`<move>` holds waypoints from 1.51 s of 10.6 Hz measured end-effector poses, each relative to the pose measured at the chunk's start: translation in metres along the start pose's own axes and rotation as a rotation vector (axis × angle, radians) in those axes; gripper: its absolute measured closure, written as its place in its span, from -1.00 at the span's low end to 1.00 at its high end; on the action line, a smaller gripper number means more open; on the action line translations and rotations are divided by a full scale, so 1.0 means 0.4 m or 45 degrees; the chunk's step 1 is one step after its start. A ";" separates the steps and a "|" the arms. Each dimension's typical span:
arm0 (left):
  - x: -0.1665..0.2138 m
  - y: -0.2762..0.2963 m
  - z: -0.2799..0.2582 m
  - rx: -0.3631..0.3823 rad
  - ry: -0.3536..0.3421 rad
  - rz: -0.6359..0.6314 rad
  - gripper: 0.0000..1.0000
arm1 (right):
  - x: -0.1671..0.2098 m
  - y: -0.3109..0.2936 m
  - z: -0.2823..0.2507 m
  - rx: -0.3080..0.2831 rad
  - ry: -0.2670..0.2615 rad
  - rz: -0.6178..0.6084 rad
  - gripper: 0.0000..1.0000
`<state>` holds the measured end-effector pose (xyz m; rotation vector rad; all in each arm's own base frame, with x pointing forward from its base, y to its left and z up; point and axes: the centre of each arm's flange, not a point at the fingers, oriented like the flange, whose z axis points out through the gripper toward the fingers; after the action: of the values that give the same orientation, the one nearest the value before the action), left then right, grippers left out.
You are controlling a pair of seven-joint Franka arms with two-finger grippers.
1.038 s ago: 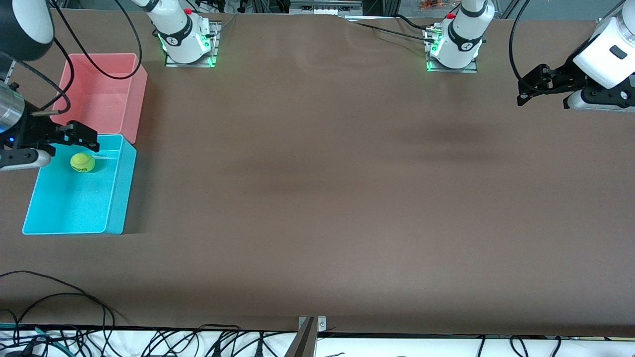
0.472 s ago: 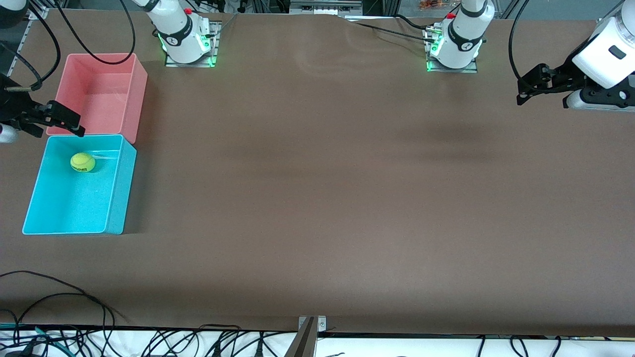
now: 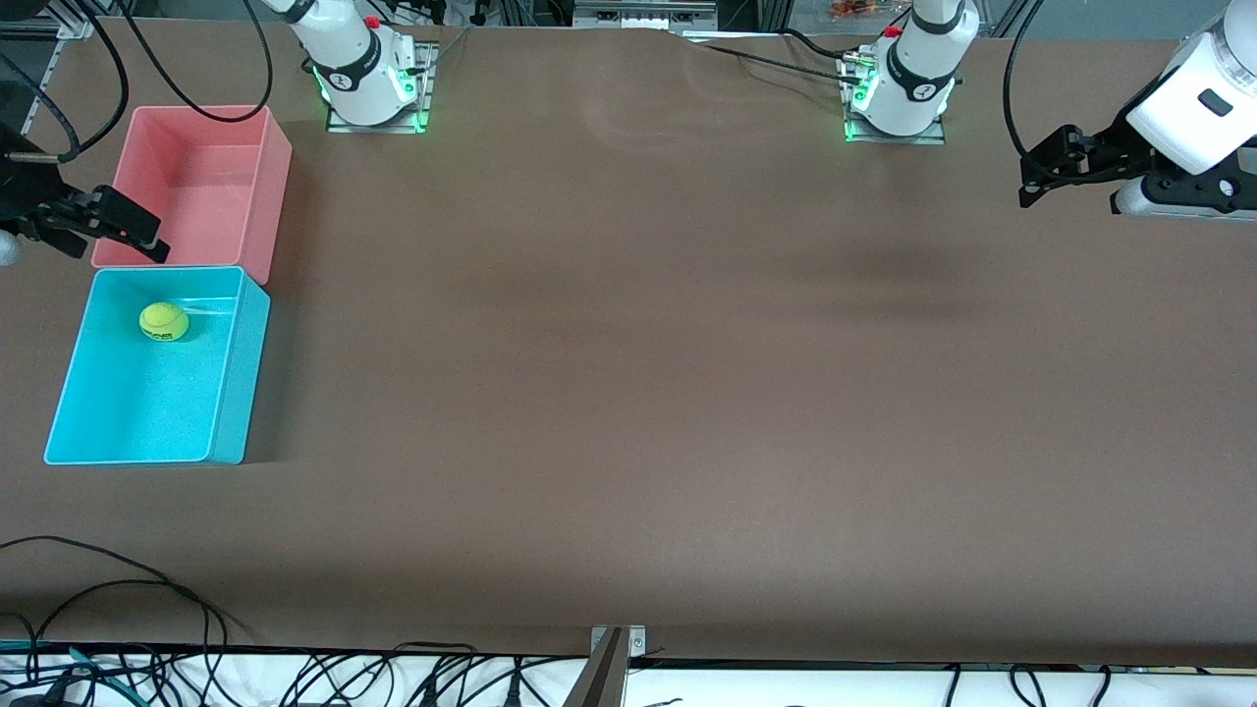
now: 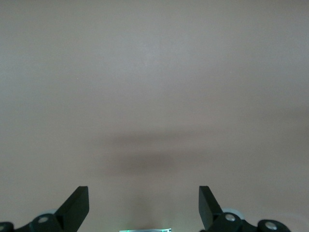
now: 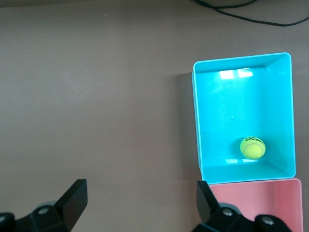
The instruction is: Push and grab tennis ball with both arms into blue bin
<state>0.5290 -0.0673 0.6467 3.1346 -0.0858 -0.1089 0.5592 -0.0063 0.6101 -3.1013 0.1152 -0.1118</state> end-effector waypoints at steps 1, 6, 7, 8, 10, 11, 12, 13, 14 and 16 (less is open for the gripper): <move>0.000 0.000 0.000 0.000 0.000 0.000 -1.00 | 0.001 0.006 0.000 0.000 0.002 0.007 -1.00; 0.000 0.001 0.000 0.000 0.000 0.001 -1.00 | 0.005 0.024 0.003 -0.002 0.004 0.020 -1.00; 0.000 0.004 0.000 0.000 0.000 0.004 -1.00 | 0.006 0.021 0.006 -0.002 0.002 0.017 -1.00; -0.001 0.010 0.000 0.001 0.000 0.009 -1.00 | 0.008 0.020 0.010 -0.002 -0.002 0.016 -1.00; -0.001 0.016 0.000 0.001 0.000 0.016 -1.00 | 0.010 0.020 0.017 -0.002 -0.008 0.016 -1.00; -0.001 0.017 0.000 0.001 0.000 0.016 -1.00 | 0.011 0.018 0.018 -0.002 -0.009 0.015 -1.00; -0.001 0.017 0.000 0.001 0.000 0.016 -1.00 | 0.011 0.017 0.018 -0.002 -0.009 0.014 -1.00; -0.001 0.017 0.000 0.001 0.000 0.016 -1.00 | 0.011 0.017 0.019 -0.002 -0.010 0.013 -1.00; -0.001 0.016 0.000 0.001 0.000 0.015 -1.00 | 0.011 0.017 0.019 -0.002 -0.010 0.013 -1.00; -0.001 0.016 0.000 0.001 0.000 0.015 -1.00 | 0.010 0.016 0.019 -0.002 -0.011 0.013 -1.00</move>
<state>0.5282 -0.0736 0.6467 3.1344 -0.1046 -0.1090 0.5634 -0.0129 0.6026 -3.1024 0.1304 -0.0986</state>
